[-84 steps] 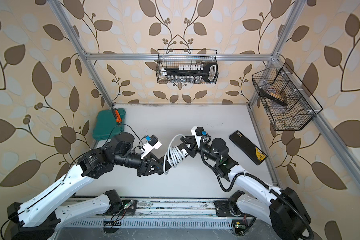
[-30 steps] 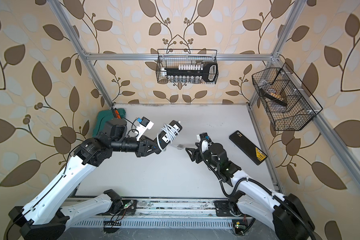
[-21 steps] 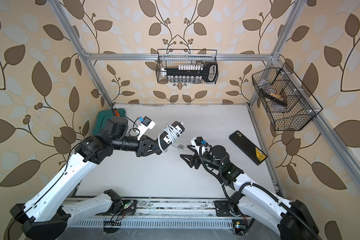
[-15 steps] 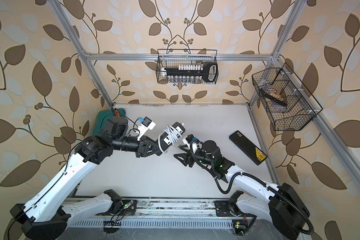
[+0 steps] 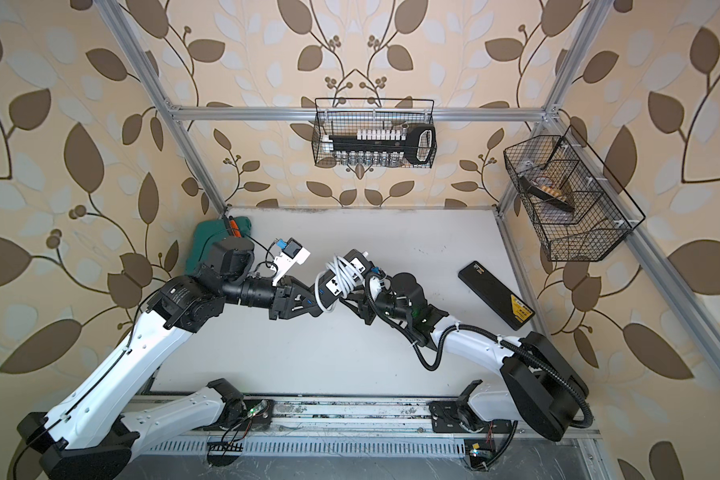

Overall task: Unwrap the cord wrapped around the power strip
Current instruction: Unwrap the power cord from the power strip.

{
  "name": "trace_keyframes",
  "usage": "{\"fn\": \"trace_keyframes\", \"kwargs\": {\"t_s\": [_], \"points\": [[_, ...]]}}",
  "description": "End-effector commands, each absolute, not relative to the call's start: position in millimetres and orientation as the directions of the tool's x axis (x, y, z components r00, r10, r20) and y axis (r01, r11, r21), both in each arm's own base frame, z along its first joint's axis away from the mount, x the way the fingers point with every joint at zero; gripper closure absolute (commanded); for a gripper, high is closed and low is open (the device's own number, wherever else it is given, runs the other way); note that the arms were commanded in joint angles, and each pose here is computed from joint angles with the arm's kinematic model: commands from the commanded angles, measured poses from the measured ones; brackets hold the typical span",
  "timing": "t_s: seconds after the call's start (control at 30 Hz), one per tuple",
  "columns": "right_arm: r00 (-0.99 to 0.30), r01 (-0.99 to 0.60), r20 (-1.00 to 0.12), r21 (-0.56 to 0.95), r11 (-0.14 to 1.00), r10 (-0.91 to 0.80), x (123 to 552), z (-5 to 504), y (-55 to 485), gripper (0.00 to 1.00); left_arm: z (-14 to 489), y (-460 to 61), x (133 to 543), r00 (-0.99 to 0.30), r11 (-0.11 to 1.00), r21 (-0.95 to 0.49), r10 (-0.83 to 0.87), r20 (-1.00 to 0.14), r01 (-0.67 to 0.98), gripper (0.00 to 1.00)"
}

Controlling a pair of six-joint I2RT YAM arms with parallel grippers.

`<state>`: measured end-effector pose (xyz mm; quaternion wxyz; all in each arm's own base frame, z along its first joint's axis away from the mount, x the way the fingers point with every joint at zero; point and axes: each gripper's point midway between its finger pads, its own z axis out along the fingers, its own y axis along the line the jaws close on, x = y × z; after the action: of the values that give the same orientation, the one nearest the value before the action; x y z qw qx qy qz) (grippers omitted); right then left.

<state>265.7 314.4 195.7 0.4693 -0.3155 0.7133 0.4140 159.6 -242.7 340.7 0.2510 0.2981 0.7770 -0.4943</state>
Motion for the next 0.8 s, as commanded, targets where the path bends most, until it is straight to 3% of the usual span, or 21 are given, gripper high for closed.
{"fn": "trace_keyframes", "kwargs": {"t_s": [0.0,0.3,0.53,0.77], "points": [[-0.309,-0.855,-0.951,0.277,0.439,-0.001,273,219,321,0.8,366,-242,149,-0.596,0.249,-0.549,0.193,-0.779,0.798,1.0],[-0.242,-0.831,-0.97,0.216,0.513,0.015,307,266,293,1.0,340,-233,136,-0.64,0.27,-0.586,0.205,-0.741,0.764,1.0],[-0.117,-0.742,-0.99,0.031,0.67,-0.084,313,317,252,1.0,314,-227,161,-0.688,0.421,-0.586,0.143,-0.711,0.693,1.0],[-0.16,-0.599,-0.983,0.021,0.8,-0.094,283,264,202,1.0,333,-220,205,-0.649,0.555,-0.513,0.065,-0.758,0.655,1.0]]}}
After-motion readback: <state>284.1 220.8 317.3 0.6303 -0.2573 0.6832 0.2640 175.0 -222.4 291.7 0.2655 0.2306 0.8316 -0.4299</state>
